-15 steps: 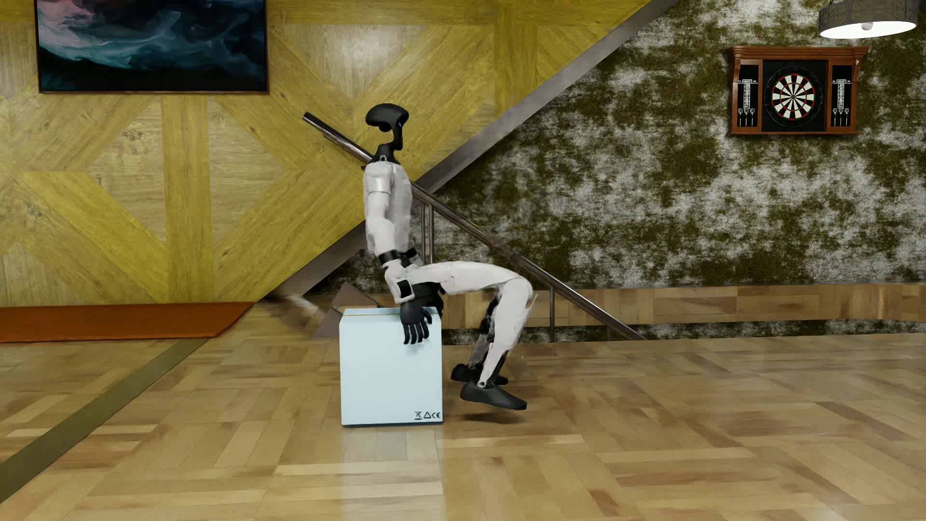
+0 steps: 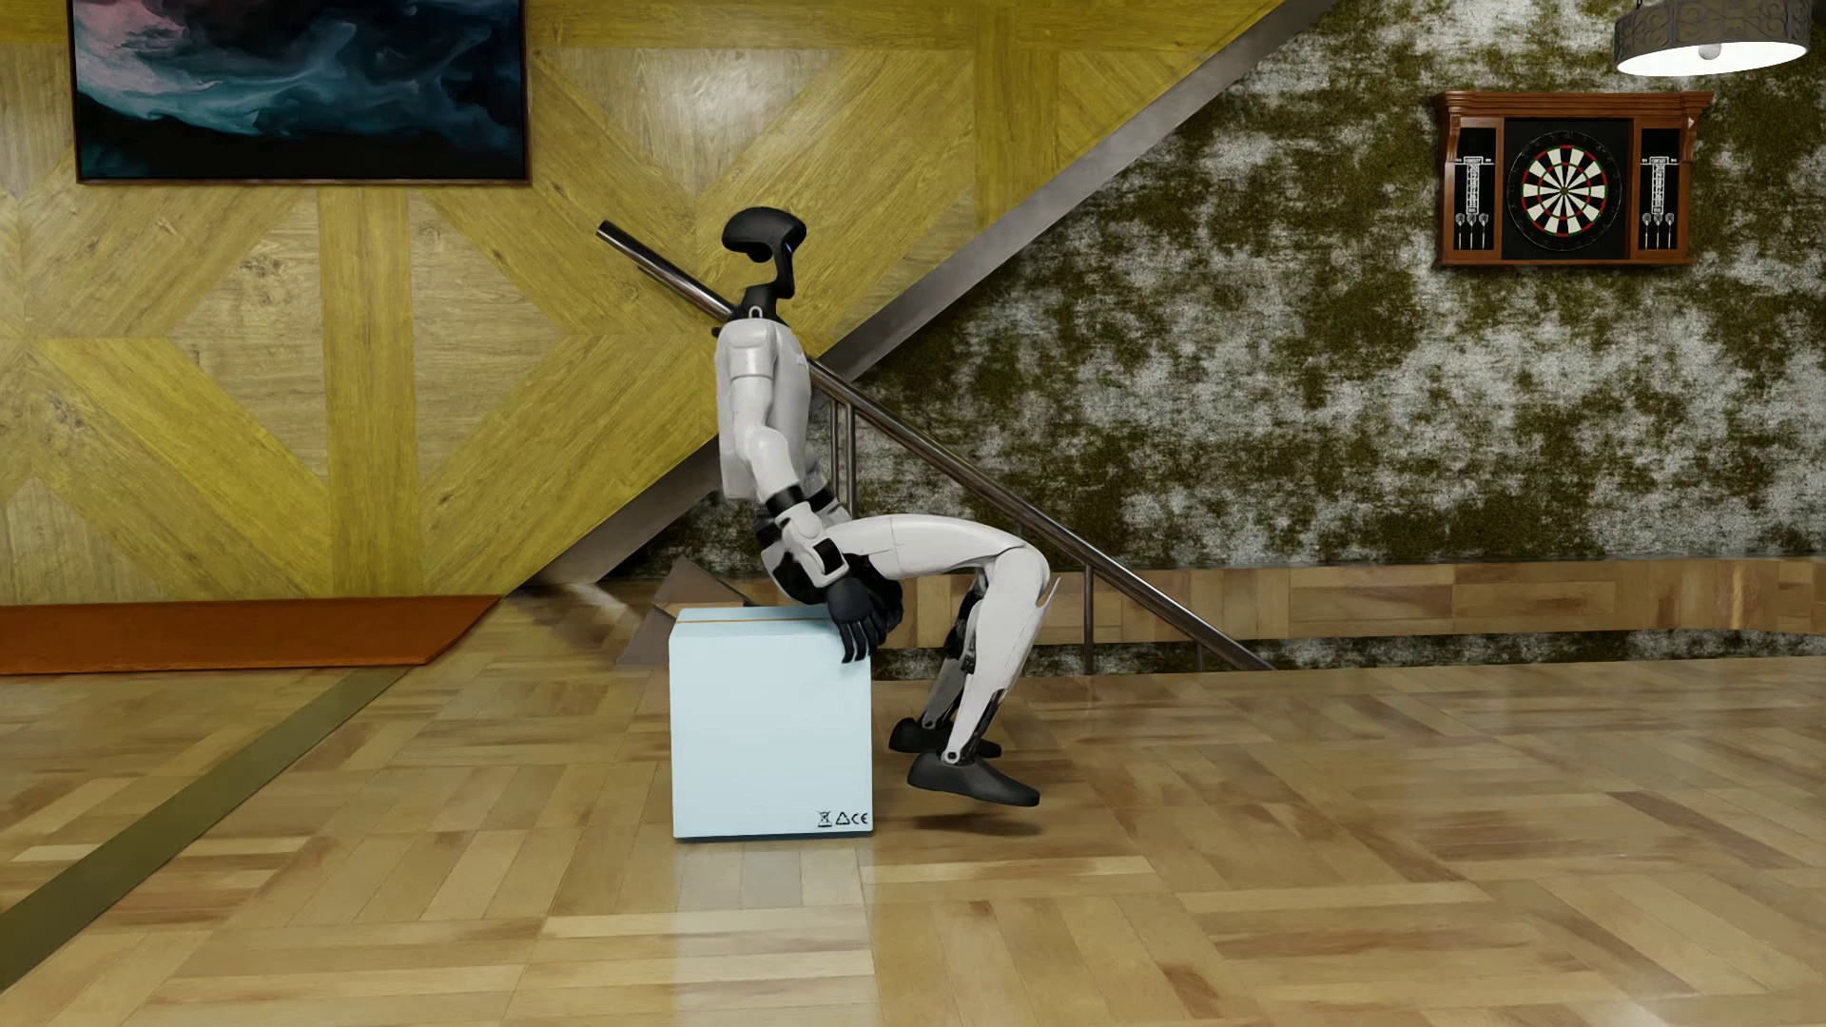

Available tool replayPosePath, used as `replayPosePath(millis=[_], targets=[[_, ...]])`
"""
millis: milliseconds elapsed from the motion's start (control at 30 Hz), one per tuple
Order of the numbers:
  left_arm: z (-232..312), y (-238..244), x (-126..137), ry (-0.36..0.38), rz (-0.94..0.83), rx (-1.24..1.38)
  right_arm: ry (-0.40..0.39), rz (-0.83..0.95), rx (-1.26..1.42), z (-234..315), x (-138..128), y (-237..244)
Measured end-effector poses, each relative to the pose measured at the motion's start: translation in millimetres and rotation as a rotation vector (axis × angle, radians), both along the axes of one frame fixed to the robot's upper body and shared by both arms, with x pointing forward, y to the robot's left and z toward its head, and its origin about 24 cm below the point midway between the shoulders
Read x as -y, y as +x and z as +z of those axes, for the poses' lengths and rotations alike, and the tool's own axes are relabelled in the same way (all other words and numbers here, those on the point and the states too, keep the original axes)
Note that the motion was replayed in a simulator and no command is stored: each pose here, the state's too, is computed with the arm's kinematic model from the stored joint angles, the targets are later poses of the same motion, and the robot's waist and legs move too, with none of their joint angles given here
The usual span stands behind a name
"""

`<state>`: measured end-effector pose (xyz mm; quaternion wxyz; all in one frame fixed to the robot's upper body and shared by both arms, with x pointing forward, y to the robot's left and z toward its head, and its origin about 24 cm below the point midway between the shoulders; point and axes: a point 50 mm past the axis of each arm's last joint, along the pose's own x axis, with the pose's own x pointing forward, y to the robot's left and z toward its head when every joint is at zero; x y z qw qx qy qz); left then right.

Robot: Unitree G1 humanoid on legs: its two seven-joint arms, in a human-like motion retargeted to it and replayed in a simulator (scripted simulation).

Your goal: Get off of the light cyan box

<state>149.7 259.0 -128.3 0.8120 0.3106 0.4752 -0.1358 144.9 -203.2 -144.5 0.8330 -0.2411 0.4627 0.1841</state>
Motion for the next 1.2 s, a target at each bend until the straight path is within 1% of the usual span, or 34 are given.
replayPosePath(millis=[67, 133, 200, 267, 300, 367, 400, 433, 467, 500, 533, 567, 600, 633, 667, 700, 733, 767, 800, 833, 867, 900, 967, 1033, 1067, 1167, 1200], targets=[[1, 3, 0, 0.009, -0.008, 0.007, 0.000, -0.007, 0.020, 2, -1, 6], [3, 6, -1, 0.002, 0.001, 0.023, 0.006, -0.012, 0.046, 6, -2, 14], [10, 12, -2, -0.027, 0.013, 0.068, 0.017, -0.010, 0.093, 13, 0, 24], [29, 23, -9, -0.063, 0.026, 0.181, 0.028, -0.039, 0.187, 27, 7, 39], [45, 30, -12, -0.063, 0.019, 0.273, 0.034, -0.084, 0.264, 37, 13, 47], [87, 44, -14, -0.035, -0.012, 0.514, 0.033, -0.215, 0.499, 72, 29, 64], [113, 53, -11, -0.006, -0.025, 0.667, 0.030, -0.286, 0.666, 98, 36, 75], [142, 62, -6, 0.058, -0.054, 0.836, 0.021, -0.334, 0.858, 131, 41, 85], [169, 68, 0, 0.102, -0.073, 1.009, 0.023, -0.361, 1.067, 169, 42, 94], [198, 75, 8, 0.134, -0.100, 1.184, 0.034, -0.347, 1.276, 211, 39, 102], [227, 82, 22, 0.145, -0.177, 1.357, 0.054, -0.285, 1.483, 252, 31, 105], [254, 90, 41, 0.131, -0.313, 1.488, 0.068, -0.148, 1.635, 288, 18, 106], [277, 98, 65, 0.102, -0.503, 1.570, 0.077, 0.056, 1.725, 318, 3, 105], [296, 105, 91, 0.079, -0.704, 1.608, 0.070, 0.287, 1.762, 342, -14, 105], [310, 108, 118, 0.054, -0.928, 1.606, 0.063, 0.528, 1.744, 360, -32, 104], [321, 108, 144, 0.039, -1.154, 1.582, 0.067, 0.730, 1.732, 373, -51, 102], [328, 105, 166, 0.049, -1.382, 1.530, 0.097, 0.857, 1.748, 383, -67, 100], [337, 101, 183, 0.049, -1.534, 1.529, 0.101, 0.957, 1.762, 396, -80, 101], [344, 98, 192, 0.046, -1.618, 1.546, 0.111, 1.046, 1.789, 408, -94, 100], [349, 94, 199, 0.037, -1.679, 1.561, 0.134, 1.124, 1.817, 417, -107, 98], [352, 92, 204, 0.021, -1.704, 1.583, 0.152, 1.183, 1.830, 421, -118, 95], [351, 93, 207, 0.020, -1.714, 1.593, 0.150, 1.236, 1.818, 421, -125, 94], [350, 102, 209, 0.033, -1.672, 1.622, 0.149, 1.222, 1.816, 418, -132, 102], [337, 120, 208, 0.073, -1.596, 1.589, 0.097, 1.157, 1.769, 402, -130, 122], [327, 132, 207, 0.108, -1.558, 1.551, 0.059, 1.122, 1.720, 390, -129, 136], [277, 172, 202, 0.195, -1.420, 1.345, -0.080, 1.046, 1.472, 335, -128, 182], [255, 183, 201, 0.213, -1.381, 1.219, -0.113, 1.027, 1.343, 308, -128, 195]])
